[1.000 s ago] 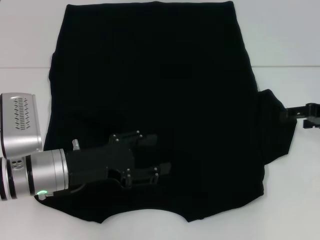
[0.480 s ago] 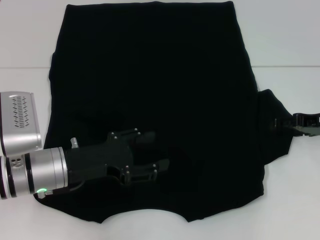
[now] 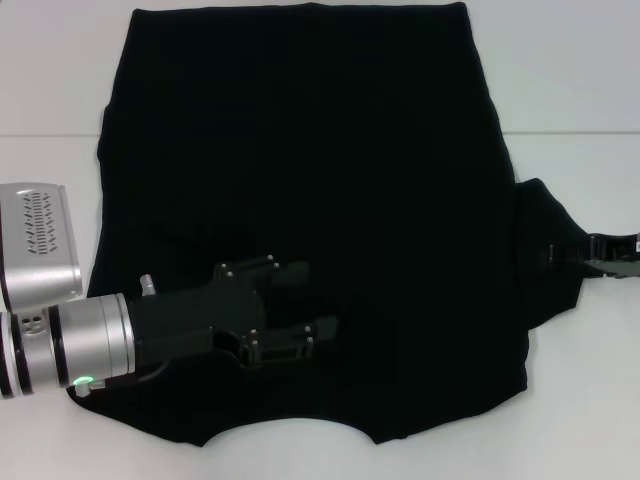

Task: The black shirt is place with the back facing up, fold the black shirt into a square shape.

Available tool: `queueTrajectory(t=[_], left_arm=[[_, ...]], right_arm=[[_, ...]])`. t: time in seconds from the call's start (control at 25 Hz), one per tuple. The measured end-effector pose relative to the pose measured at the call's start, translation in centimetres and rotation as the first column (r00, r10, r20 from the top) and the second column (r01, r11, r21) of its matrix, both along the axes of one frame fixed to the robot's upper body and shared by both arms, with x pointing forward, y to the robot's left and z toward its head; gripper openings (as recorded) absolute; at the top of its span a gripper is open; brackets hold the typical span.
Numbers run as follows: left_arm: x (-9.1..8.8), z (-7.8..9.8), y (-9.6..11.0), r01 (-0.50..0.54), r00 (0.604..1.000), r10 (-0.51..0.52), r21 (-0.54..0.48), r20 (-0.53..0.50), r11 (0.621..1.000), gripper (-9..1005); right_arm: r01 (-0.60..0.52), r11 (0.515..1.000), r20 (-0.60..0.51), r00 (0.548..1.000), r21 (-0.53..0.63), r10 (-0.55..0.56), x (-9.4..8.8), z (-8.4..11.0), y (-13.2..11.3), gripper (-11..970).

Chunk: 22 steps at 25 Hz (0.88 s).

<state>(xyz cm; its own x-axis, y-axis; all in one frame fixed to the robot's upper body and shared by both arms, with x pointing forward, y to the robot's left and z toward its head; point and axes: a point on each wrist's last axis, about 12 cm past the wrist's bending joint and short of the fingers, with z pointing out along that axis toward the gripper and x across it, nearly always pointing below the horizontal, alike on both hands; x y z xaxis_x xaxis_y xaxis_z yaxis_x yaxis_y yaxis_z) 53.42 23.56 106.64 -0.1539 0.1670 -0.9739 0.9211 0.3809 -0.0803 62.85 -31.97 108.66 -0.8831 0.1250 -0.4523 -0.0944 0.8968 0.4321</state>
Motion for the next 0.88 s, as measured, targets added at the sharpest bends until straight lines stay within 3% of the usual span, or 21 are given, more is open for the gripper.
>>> queueTrajectory(t=[0.12, 0.36, 0.8, 0.88], left_arm=[[0.01, 0.01, 0.05, -0.004, 1.000, 0.004, -0.003, 0.000, 1.000, 765], [0.06, 0.06, 0.14, -0.011, 1.000, 0.011, -0.006, 0.001, 1.000, 765], [0.07, 0.15, 0.43, -0.028, 1.000, 0.028, -0.022, 0.001, 0.999, 765], [0.07, 0.14, 0.43, -0.029, 1.000, 0.029, -0.022, 0.000, 0.999, 765]], right_arm=[[0.000, 1.000, -0.002, 1.000, -0.003, 0.000, -0.06, -0.21, 0.15, 851], [0.010, 1.000, -0.008, 1.000, -0.006, -0.010, -0.24, -0.51, 0.01, 618], [0.013, 1.000, -0.016, 1.000, -0.006, -0.013, -0.48, -0.74, -0.11, 377], [0.012, 1.000, -0.015, 1.000, -0.006, -0.013, -0.48, -0.73, -0.12, 216]])
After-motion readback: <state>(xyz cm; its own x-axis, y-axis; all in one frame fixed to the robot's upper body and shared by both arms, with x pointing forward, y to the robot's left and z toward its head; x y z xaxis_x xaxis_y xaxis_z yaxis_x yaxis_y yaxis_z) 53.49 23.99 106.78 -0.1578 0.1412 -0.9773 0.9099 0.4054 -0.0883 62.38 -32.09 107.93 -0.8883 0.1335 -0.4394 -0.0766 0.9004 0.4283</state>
